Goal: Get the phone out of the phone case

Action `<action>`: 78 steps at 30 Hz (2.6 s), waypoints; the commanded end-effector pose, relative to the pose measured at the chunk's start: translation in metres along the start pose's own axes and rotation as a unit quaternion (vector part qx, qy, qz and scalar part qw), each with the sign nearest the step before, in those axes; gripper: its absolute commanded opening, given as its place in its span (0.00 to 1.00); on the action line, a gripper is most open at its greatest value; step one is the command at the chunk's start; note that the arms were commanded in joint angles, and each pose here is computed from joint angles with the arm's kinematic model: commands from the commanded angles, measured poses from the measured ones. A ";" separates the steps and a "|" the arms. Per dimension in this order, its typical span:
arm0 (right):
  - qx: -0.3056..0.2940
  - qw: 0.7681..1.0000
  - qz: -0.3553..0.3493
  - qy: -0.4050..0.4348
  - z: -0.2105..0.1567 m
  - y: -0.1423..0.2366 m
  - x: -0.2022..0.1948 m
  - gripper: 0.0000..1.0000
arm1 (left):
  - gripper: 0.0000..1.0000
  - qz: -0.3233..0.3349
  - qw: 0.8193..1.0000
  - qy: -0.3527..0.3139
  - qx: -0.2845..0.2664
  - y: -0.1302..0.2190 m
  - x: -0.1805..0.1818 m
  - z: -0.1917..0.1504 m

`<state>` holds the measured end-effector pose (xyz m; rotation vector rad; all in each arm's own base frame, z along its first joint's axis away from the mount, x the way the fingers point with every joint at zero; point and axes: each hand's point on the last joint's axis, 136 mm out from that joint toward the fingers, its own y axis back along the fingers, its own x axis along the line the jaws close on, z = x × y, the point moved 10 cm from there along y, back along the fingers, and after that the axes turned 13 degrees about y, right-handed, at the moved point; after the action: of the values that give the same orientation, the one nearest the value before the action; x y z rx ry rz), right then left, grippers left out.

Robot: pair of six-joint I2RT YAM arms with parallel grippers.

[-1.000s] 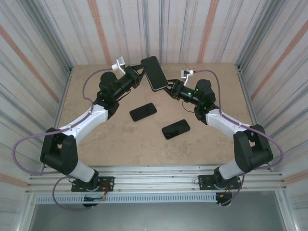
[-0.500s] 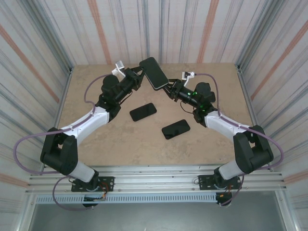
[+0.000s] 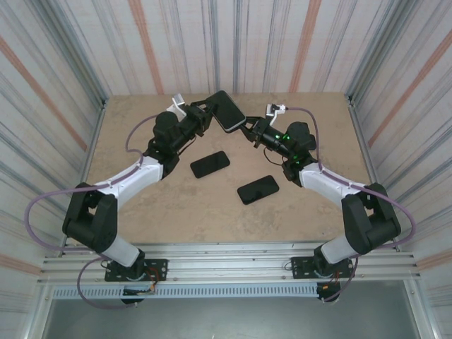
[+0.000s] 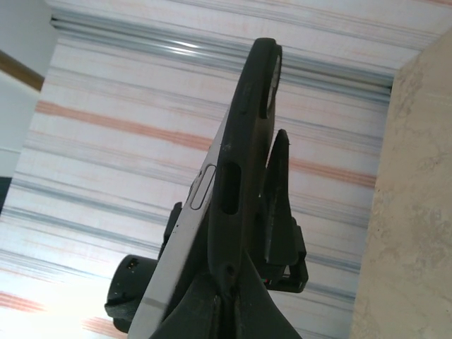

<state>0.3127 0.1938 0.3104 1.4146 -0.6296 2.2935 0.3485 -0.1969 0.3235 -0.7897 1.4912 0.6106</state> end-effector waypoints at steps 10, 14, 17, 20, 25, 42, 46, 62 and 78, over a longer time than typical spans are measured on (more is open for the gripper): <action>-0.042 0.998 0.036 0.019 0.009 0.003 0.010 0.00 | 0.61 -0.005 0.999 -0.014 0.030 -0.004 -0.008 -0.005; -0.057 0.997 0.040 0.041 0.012 0.004 0.014 0.00 | 0.71 0.004 0.999 -0.021 0.037 -0.003 -0.009 -0.010; -0.070 0.995 0.048 0.049 0.015 0.004 0.015 0.00 | 0.75 0.004 0.999 -0.022 0.041 -0.001 -0.010 -0.013; -0.085 0.994 0.044 0.050 0.017 0.003 0.014 0.00 | 0.79 0.013 0.999 -0.025 0.045 0.003 -0.014 -0.019; -0.118 0.991 0.019 0.055 0.019 0.002 0.008 0.00 | 0.84 0.041 0.998 -0.023 0.035 0.018 -0.017 -0.043; -0.159 0.984 -0.021 0.078 0.009 -0.007 -0.008 0.00 | 0.75 0.056 0.998 0.029 -0.004 0.032 -0.046 -0.101; -0.159 0.983 -0.024 0.093 0.007 -0.007 -0.006 0.00 | 0.65 0.042 0.998 0.041 0.003 0.022 -0.046 -0.103; -0.162 0.981 -0.011 0.107 0.002 -0.002 0.001 0.00 | 0.60 0.053 0.997 0.049 0.003 0.000 -0.035 -0.100; -0.178 0.978 -0.008 0.112 0.002 0.001 0.001 0.00 | 0.60 0.078 0.994 0.075 -0.006 -0.003 -0.007 -0.093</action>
<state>0.3227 0.1944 0.2826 1.0988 -0.7668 2.0704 0.2874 -0.2728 0.3460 -0.7262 1.6845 0.6759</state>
